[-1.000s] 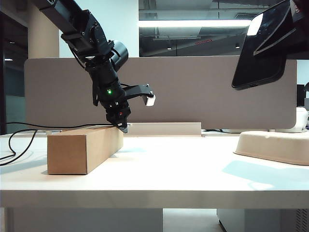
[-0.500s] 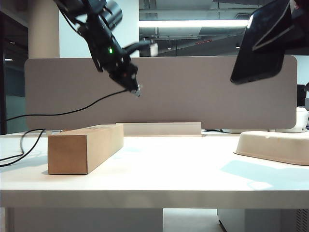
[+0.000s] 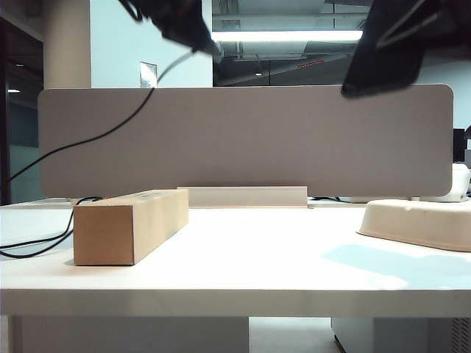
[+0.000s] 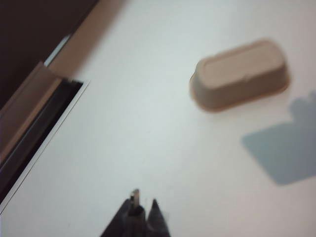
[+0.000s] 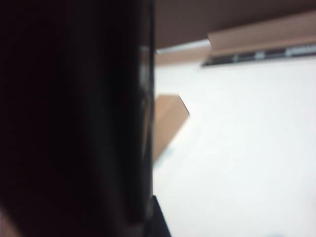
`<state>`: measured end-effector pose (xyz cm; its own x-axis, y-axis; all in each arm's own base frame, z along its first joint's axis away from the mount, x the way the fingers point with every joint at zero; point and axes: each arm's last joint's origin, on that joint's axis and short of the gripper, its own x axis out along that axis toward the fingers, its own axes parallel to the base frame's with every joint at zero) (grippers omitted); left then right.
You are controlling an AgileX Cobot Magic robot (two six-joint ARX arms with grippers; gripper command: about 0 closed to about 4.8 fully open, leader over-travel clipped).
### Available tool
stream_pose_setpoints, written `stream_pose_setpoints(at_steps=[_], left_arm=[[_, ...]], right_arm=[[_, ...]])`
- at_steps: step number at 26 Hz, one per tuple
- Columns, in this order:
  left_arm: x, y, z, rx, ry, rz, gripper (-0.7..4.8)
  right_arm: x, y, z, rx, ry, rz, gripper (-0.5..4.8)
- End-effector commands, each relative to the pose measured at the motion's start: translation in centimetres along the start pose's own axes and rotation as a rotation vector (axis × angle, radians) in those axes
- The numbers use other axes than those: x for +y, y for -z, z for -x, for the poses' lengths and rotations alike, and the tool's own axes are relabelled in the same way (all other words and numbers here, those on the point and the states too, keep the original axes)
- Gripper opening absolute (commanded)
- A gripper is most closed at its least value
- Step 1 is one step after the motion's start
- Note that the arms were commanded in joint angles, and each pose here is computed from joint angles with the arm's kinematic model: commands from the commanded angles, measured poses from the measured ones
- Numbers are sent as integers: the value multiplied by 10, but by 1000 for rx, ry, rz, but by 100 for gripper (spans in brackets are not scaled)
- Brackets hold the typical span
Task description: Pick up the charging cable and the phone, plug the charging cable into the charging port on the phone, and finally place them back on the table.
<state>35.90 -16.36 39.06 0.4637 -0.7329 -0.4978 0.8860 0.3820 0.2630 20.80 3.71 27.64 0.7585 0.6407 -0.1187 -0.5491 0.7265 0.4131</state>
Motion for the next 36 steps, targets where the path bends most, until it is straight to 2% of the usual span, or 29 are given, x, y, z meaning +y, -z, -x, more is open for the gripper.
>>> stream_pose_setpoints(at_steps=[1,4,7,9,10,11,14,17,22,27,29,36], left_arm=[[-14,-6,22,-45,26,20,-6],[-22,-6,33,-33,34,30,-6],[-26,-7,36,-43,86,88,-6],[-29,-7,36,-88,182,170,-6],[-32,-8,37,-121,270,234,-6],[-33,-8,37,-134,311,257,-6],[-43,-11,35,-160,440,290,-6],[-50,-11,34,-159,505,310,-6],[-71,-17,21,-144,629,310,-6],[-96,-26,14,-184,789,241,-6],[-104,-31,13,-238,860,201,-6],[-102,-35,11,-298,881,170,-6]], right_arm=[[12,-23,3,-70,-79,66,-6],[17,-33,4,-89,-102,82,-6],[20,-41,5,-100,-125,79,-6],[23,-46,5,-106,-147,90,-6],[26,-50,6,-107,-170,94,-6],[28,-52,7,-108,-182,88,-5],[31,-58,8,-119,-199,86,-6],[35,-66,9,-137,-208,79,-6],[40,-75,12,-186,-249,42,-6],[47,-81,15,-206,-350,3,-6],[51,-86,18,-223,-410,-36,-6],[58,-93,24,-242,-500,-117,-6]])
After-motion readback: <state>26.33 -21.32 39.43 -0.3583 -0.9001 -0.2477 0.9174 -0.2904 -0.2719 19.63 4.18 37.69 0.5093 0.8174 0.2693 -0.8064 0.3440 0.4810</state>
